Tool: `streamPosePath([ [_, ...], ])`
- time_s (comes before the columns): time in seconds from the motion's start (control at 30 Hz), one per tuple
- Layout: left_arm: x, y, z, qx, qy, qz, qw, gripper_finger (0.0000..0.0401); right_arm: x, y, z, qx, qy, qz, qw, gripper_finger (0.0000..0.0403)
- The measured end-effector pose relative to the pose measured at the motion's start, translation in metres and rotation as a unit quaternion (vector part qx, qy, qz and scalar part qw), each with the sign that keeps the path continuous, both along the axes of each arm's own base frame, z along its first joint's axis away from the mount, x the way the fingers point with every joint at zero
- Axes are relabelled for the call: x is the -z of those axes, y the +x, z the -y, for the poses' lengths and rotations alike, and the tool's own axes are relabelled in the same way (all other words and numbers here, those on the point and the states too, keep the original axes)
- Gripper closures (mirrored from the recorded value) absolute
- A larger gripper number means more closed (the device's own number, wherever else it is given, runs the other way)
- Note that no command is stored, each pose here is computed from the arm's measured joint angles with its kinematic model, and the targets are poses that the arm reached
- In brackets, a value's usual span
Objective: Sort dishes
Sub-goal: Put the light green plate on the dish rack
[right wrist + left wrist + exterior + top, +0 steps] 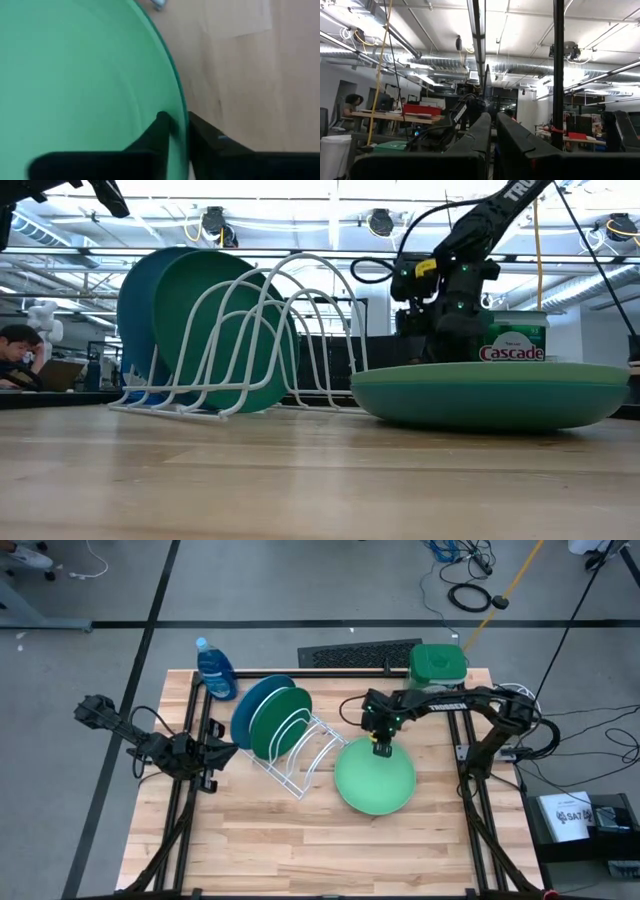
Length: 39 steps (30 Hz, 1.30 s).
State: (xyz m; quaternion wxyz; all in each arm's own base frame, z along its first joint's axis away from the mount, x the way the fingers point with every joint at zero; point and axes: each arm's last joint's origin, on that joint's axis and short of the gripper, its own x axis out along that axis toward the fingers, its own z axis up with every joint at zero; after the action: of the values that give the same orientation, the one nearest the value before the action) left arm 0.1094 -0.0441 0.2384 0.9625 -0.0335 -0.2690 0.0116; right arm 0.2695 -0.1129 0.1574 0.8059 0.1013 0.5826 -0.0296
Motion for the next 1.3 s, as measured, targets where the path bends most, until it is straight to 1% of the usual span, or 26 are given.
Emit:
streamPosePath([
  [0.03, 0.0, 0.0, 0.0, 0.0, 0.0, 0.0, 1.0, 0.037, -0.001, 0.0, 0.0, -0.001, 0.003, 0.002, 1.0, 0.0381],
  [0.17, 0.0, 0.0, 0.0, -0.004, 0.001, -0.003, 1.0, 0.037, -0.009, -0.001, -0.004, -0.003, 0.004, 0.015, 1.0, 0.0381],
  [0.43, 0.002, 0.001, 0.0, -0.015, 0.0, -0.014, 1.0, 0.037, -0.048, -0.002, -0.015, -0.011, -0.027, 0.04, 0.999, 0.0388],
  [0.73, 0.002, 0.001, 0.0, -0.013, -0.002, -0.014, 1.0, 0.037, -0.098, -0.001, -0.026, -0.009, -0.106, 0.006, 0.994, 0.0388],
  [0.87, 0.002, 0.001, 0.0, -0.013, -0.002, -0.013, 1.0, 0.037, -0.122, 0.001, -0.034, -0.018, -0.127, -0.003, 0.992, 0.0388],
  [0.97, 0.002, 0.001, 0.0, -0.013, -0.002, -0.014, 1.0, 0.037, -0.132, 0.003, -0.039, -0.022, -0.107, 0.01, 0.994, 0.0388],
  [1.07, 0.002, 0.001, 0.0, -0.013, -0.002, -0.013, 1.0, 0.037, -0.134, 0.004, -0.043, -0.032, -0.048, 0.026, 0.998, 0.0388],
  [1.17, 0.001, 0.001, -0.001, -0.013, -0.005, -0.01, 1.0, 0.037, -0.128, 0.005, -0.045, -0.021, -0.011, 0.023, 0.999, 0.0388],
  [1.3, 0.001, 0.001, -0.001, -0.012, -0.005, -0.01, 1.0, 0.037, -0.111, 0.005, -0.047, -0.007, -0.001, -0.002, 1.0, 0.0372],
])
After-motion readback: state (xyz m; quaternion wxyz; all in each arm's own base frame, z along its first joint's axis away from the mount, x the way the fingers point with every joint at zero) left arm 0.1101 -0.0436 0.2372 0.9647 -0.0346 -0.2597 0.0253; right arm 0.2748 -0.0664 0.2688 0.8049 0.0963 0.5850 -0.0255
